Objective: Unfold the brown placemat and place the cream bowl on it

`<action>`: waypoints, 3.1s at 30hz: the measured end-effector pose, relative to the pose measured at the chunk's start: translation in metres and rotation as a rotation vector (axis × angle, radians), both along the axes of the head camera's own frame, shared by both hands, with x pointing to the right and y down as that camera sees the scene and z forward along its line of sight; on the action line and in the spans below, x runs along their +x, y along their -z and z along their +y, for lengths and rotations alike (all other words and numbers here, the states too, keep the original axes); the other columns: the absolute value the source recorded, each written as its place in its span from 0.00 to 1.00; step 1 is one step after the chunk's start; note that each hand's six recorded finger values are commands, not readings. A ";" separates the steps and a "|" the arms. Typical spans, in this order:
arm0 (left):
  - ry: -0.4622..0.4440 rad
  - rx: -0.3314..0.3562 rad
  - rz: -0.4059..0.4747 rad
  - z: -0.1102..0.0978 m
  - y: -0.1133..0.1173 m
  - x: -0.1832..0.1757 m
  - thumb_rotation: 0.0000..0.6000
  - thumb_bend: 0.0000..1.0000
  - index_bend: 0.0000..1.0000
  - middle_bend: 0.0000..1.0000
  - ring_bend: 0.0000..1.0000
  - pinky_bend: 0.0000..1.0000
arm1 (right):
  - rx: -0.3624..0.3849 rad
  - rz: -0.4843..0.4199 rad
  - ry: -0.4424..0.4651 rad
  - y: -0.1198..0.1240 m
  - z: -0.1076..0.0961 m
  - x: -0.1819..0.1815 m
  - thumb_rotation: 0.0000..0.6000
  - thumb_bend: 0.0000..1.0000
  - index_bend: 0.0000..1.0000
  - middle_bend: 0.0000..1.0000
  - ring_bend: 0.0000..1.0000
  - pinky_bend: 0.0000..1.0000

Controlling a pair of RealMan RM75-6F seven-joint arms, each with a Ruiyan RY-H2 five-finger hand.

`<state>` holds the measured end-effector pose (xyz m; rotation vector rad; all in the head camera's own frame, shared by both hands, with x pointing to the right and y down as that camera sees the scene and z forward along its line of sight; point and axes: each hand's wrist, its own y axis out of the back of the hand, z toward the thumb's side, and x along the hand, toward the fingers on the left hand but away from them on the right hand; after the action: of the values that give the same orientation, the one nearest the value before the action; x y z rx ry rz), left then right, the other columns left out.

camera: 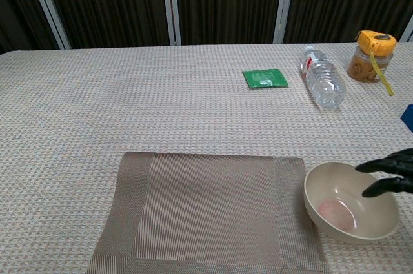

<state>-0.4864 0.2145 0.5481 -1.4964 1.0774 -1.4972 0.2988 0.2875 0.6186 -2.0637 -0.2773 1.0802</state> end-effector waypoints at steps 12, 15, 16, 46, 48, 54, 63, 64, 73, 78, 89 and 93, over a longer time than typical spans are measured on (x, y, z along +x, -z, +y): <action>0.028 -0.001 -0.004 -0.001 -0.001 -0.008 1.00 0.00 0.00 0.00 0.00 0.00 | 0.051 0.061 0.071 -0.032 -0.007 -0.022 1.00 0.30 0.47 0.00 0.00 0.00; 0.026 -0.004 -0.001 -0.001 -0.002 -0.007 1.00 0.00 0.00 0.00 0.00 0.00 | 0.054 0.064 0.053 -0.038 -0.008 -0.022 1.00 0.40 0.62 0.00 0.00 0.00; 0.025 -0.005 -0.001 -0.001 -0.002 -0.007 1.00 0.00 0.00 0.00 0.00 0.00 | 0.056 0.060 0.044 -0.039 -0.008 -0.023 1.00 0.42 0.65 0.00 0.00 0.00; 0.029 -0.016 0.011 -0.002 -0.004 -0.005 1.00 0.00 0.00 0.00 0.00 0.00 | 0.241 0.020 -0.393 -0.044 -0.151 0.013 1.00 0.43 0.72 0.02 0.00 0.00; 0.032 -0.017 0.011 -0.002 -0.004 -0.006 1.00 0.00 0.00 0.00 0.00 0.00 | 0.233 0.041 -0.412 -0.050 -0.156 0.016 1.00 0.43 0.72 0.02 0.00 0.00; 0.039 -0.020 0.016 -0.003 -0.004 -0.007 1.00 0.00 0.00 0.00 0.00 0.00 | 0.235 0.113 -0.456 -0.067 -0.167 0.029 1.00 0.42 0.72 0.02 0.00 0.00; 0.052 -0.023 0.024 -0.004 -0.003 -0.010 1.00 0.00 0.00 0.00 0.00 0.00 | 0.206 0.144 -0.480 -0.079 -0.163 0.045 1.00 0.01 0.08 0.00 0.00 0.00; 0.051 -0.023 0.025 -0.004 -0.003 -0.010 1.00 0.00 0.00 0.00 0.00 0.00 | 0.202 0.148 -0.473 -0.079 -0.161 0.047 1.00 0.00 0.06 0.00 0.00 0.00; 0.042 -0.028 0.028 -0.002 -0.003 -0.006 1.00 0.00 0.00 0.00 0.00 0.00 | 0.221 0.124 -0.451 -0.056 -0.146 0.055 1.00 0.00 0.00 0.00 0.00 0.00; 0.030 -0.027 0.036 -0.001 -0.002 -0.003 1.00 0.00 0.00 0.00 0.00 0.00 | 0.253 0.076 -0.475 -0.033 -0.138 0.060 1.00 0.00 0.00 0.00 0.00 0.00; -0.187 -0.045 0.178 0.010 -0.004 0.048 1.00 0.03 0.18 0.00 0.00 0.00 | 0.365 -0.042 -0.614 0.050 -0.109 0.091 1.00 0.00 0.00 0.00 0.00 0.00; -0.393 -0.072 0.247 0.023 -0.014 0.085 1.00 0.11 0.29 0.00 0.00 0.00 | 0.383 -0.017 -0.636 0.061 -0.096 0.098 1.00 0.00 0.00 0.00 0.00 0.00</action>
<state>-0.4013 0.2374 0.5617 -1.8553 0.8090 -1.1084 0.3972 0.1918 0.5579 -1.6675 -1.1142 1.2478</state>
